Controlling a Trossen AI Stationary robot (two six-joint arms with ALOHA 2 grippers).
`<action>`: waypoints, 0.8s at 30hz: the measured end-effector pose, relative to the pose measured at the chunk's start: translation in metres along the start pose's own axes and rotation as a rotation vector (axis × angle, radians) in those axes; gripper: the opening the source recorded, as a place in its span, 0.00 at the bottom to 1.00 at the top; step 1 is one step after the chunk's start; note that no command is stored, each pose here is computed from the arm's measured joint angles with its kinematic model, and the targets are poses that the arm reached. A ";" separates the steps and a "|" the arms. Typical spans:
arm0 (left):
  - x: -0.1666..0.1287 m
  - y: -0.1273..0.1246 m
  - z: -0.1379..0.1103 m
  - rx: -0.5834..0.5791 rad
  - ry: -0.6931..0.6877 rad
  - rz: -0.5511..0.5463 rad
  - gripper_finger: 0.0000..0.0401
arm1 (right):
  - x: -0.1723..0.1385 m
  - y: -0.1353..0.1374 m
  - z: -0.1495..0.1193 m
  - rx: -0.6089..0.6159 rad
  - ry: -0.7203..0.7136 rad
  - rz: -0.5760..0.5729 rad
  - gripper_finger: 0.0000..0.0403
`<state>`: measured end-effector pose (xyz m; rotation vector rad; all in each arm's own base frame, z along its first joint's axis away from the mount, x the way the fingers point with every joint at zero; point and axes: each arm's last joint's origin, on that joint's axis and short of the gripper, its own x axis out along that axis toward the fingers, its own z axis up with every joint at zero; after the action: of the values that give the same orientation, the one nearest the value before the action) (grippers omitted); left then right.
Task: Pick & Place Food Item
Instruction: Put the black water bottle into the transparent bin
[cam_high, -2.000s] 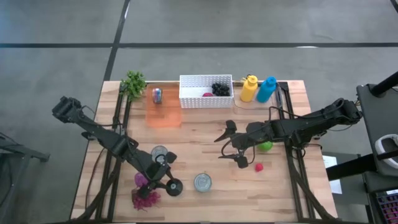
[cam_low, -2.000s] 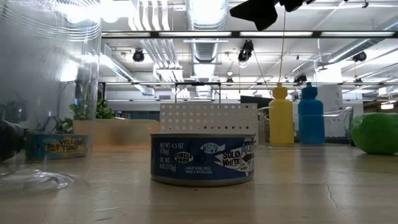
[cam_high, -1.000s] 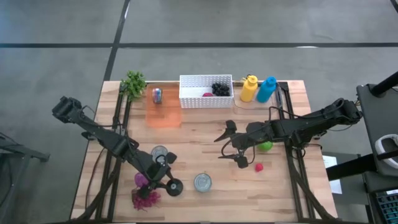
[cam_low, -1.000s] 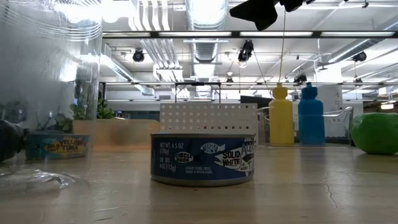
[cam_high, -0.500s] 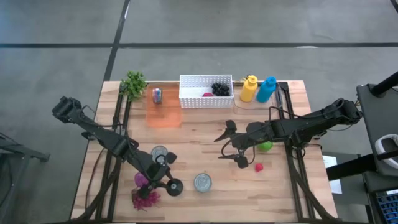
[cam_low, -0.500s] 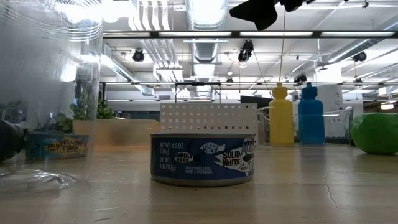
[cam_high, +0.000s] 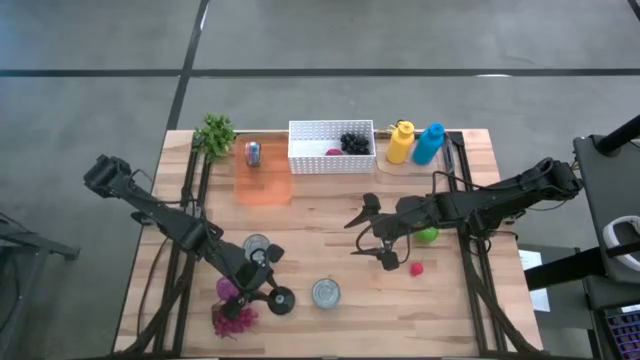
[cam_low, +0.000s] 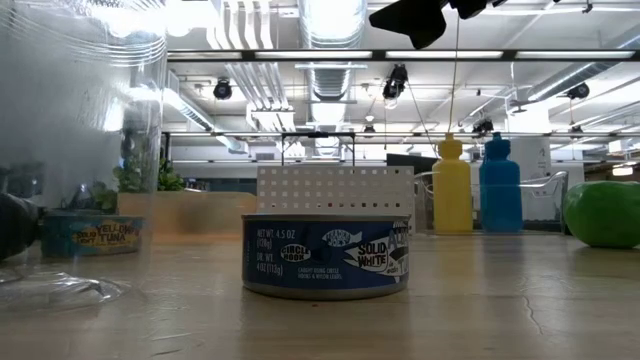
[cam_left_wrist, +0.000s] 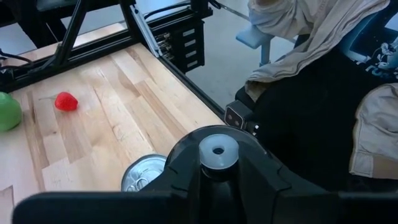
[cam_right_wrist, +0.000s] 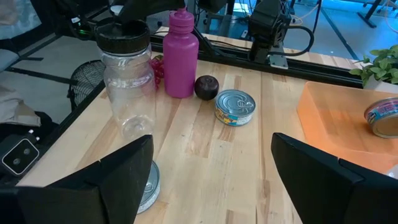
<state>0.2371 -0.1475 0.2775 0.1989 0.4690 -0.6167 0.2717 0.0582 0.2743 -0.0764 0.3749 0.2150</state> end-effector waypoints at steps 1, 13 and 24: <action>0.000 0.000 0.000 0.000 0.000 0.005 0.21 | 0.000 0.000 0.000 0.000 0.000 0.000 0.79; -0.001 0.001 0.002 -0.001 -0.001 0.043 0.20 | 0.000 0.000 0.000 0.000 0.000 0.000 0.80; -0.001 0.002 0.001 -0.012 0.000 0.053 0.21 | 0.000 0.000 0.000 0.000 0.002 0.000 0.83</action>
<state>0.2379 -0.1462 0.2784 0.1990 0.4656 -0.5623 0.2716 0.0581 0.2742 -0.0769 0.3764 0.2151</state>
